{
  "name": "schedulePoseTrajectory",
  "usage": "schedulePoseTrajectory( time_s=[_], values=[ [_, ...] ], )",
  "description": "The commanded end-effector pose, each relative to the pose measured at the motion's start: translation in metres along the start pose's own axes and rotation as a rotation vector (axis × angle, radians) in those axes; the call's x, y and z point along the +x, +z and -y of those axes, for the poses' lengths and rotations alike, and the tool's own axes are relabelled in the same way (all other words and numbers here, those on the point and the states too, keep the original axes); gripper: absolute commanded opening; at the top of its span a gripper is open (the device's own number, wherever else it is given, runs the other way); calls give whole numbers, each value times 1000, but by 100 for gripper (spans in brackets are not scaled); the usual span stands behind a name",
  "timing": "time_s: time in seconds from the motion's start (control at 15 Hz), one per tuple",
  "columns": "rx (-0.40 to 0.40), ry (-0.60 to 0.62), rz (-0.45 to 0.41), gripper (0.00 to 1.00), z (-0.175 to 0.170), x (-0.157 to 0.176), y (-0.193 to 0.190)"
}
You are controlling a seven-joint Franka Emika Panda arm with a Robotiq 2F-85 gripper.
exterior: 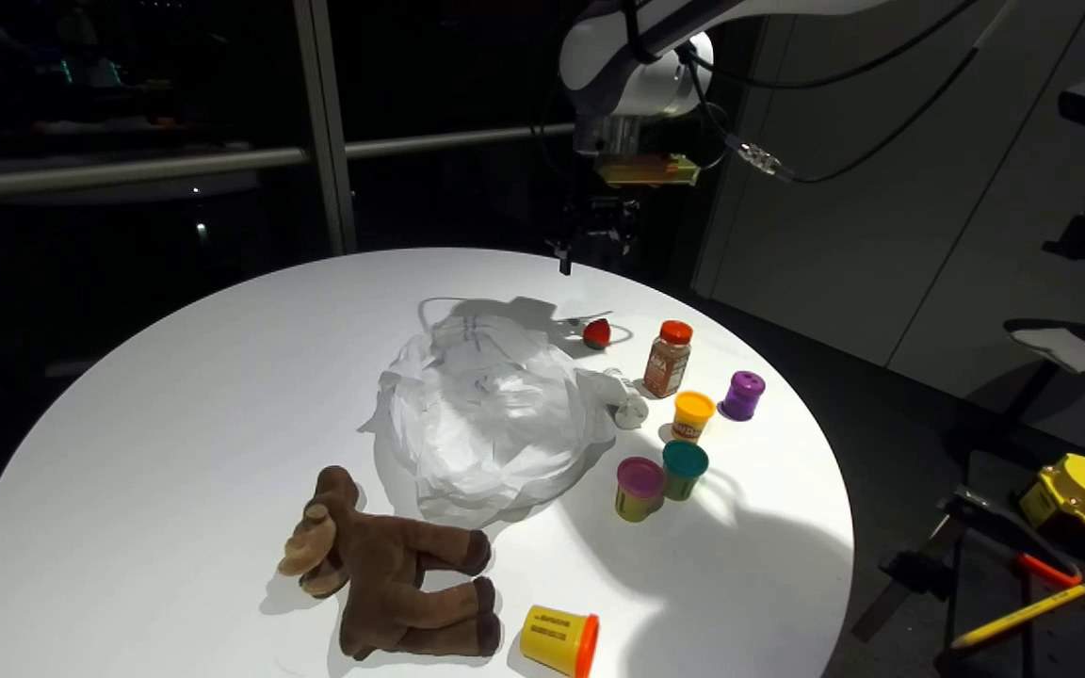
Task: Put the objects on the table into the plastic bag.
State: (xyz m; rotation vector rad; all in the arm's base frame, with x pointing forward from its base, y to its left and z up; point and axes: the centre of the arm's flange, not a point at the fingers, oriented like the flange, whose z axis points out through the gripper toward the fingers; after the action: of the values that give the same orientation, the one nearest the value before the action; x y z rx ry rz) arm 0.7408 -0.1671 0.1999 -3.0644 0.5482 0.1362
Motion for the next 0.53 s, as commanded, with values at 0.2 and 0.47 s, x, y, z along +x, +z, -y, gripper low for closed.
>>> schedulePoseTrajectory(
  time_s=[0.2,0.47],
  values=[
    [-19,91,25,100,-3,1,47],
    [-5,129,36,100,-14,18,64]
  ],
)
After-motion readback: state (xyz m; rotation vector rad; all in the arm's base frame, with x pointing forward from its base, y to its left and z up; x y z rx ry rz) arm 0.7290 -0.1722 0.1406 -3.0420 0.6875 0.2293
